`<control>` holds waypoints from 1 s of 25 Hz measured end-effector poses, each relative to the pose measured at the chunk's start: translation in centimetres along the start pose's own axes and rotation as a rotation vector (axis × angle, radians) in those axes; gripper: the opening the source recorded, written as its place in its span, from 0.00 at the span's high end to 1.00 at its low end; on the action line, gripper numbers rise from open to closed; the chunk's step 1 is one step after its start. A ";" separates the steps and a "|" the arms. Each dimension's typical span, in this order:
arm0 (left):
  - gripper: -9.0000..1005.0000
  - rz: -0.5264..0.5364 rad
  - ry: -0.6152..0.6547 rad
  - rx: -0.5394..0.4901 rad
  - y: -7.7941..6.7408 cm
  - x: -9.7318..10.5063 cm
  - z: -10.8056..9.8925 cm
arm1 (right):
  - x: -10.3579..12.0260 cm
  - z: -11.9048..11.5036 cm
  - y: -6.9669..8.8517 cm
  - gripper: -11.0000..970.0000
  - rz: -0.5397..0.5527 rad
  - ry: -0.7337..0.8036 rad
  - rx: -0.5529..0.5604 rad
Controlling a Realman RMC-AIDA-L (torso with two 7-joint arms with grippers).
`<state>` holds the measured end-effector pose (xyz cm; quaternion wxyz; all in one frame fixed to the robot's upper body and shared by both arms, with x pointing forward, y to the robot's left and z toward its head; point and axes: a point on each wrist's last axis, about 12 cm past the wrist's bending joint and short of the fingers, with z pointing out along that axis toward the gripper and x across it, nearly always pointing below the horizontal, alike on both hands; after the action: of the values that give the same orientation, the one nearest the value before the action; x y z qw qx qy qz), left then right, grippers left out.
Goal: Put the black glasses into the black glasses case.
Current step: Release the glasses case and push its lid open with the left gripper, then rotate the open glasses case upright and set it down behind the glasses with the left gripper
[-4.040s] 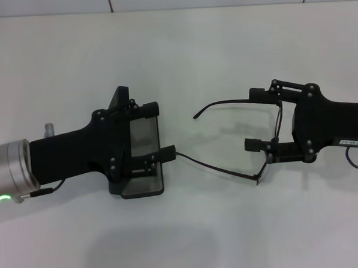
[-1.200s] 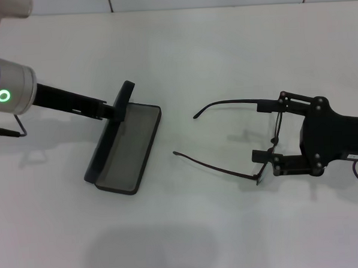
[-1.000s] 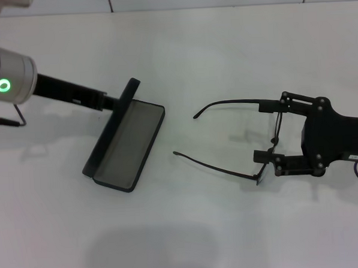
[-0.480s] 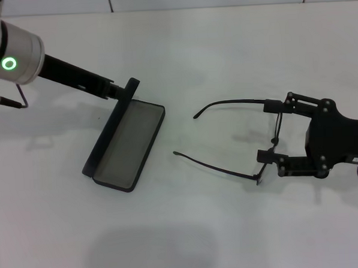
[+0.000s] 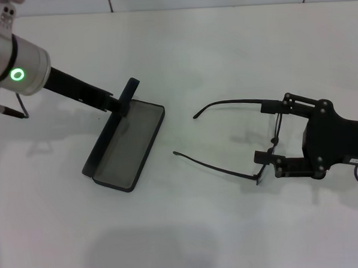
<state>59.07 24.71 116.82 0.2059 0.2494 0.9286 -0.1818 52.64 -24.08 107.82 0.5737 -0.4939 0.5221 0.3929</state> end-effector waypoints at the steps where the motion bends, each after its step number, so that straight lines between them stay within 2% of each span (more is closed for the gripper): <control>1: 0.62 -0.001 0.004 -0.007 0.0 0.0 0.1 | 0.0 0.0 0.0 0.15 0.000 0.000 0.000; 9: 0.35 0.042 0.089 -0.084 -1.3 -0.1 1.8 | -0.1 0.2 -0.2 0.15 -0.007 0.004 -0.003; 15: 0.32 0.034 0.106 -0.135 -2.2 -1.0 2.4 | 0.0 0.0 -0.2 0.15 -0.022 0.009 0.001; 19: 0.48 0.072 0.092 -0.132 -2.7 -1.9 2.2 | 0.1 -0.3 -0.2 0.15 -0.029 0.013 0.006; 25: 0.59 0.153 0.082 -0.138 -3.3 -2.7 2.5 | 0.2 -0.5 -0.1 0.15 -0.033 0.018 0.011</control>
<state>60.10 19.87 116.75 0.1978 0.3121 0.9248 -0.0908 52.64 -24.55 107.64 0.5779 -0.5030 0.5211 0.3761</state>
